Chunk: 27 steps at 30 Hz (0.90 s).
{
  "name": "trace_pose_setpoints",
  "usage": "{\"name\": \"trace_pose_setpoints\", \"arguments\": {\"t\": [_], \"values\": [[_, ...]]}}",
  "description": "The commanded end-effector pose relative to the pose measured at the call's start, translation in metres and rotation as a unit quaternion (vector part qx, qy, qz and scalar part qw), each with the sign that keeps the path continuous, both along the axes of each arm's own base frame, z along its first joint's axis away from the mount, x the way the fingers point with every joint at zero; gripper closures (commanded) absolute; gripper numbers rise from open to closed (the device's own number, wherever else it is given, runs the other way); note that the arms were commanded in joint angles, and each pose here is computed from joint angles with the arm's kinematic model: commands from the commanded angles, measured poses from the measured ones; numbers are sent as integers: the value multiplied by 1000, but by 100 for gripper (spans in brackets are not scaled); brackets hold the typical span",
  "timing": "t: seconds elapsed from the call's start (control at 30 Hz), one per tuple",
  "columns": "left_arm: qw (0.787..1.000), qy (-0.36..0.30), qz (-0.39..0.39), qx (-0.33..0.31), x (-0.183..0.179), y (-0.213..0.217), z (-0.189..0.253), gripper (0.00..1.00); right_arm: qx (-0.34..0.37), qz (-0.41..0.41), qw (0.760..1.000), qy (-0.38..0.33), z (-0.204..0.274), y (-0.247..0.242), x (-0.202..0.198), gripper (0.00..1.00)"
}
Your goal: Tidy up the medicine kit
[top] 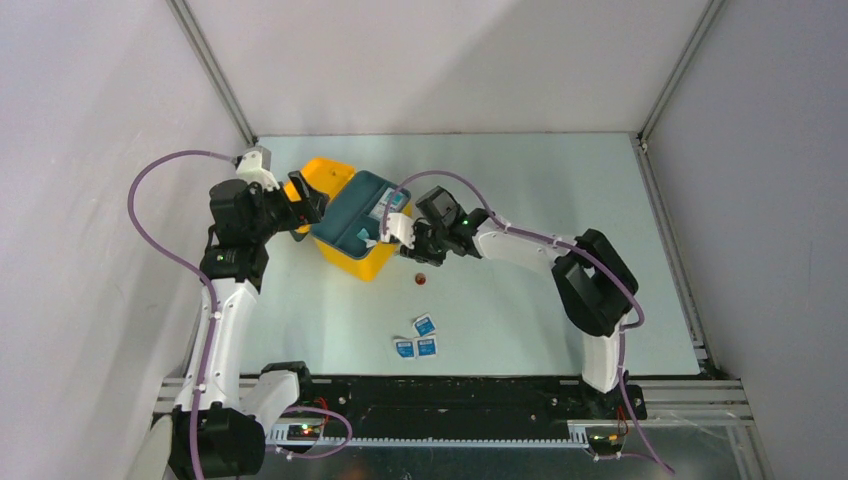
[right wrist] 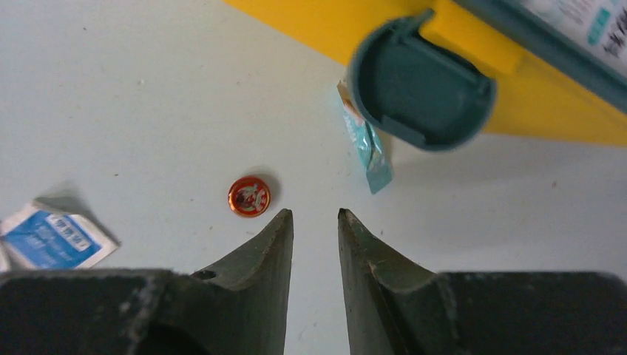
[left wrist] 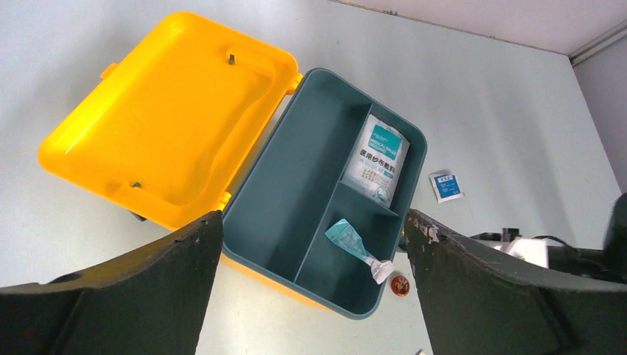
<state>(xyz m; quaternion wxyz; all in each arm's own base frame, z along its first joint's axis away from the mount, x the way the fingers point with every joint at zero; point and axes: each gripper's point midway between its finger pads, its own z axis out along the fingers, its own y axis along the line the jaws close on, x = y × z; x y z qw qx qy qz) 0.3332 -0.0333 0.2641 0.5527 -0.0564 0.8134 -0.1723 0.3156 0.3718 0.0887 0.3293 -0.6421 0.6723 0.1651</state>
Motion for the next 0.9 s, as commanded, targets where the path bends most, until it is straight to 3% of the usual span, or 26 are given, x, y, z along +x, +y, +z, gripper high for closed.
{"name": "trace_pose_setpoints", "arguments": {"t": [0.0, 0.27, 0.73, 0.87], "values": [[1000, -18, 0, -3, 0, 1, 7, 4, 0, 88, 992, -94, -2, 24, 14, 67], [1000, -17, 2, -3, 0, 2, 6, 4, -59, 124, 980, -144, -44, 25, 30, 67], [1000, -14, 3, -3, 1, 3, 4, 4, -111, 132, 963, -208, -71, 18, 59, 69], [1000, -14, 1, -4, 1, 3, 3, 4, -114, 144, 963, -199, -79, 15, 57, 80]]}}
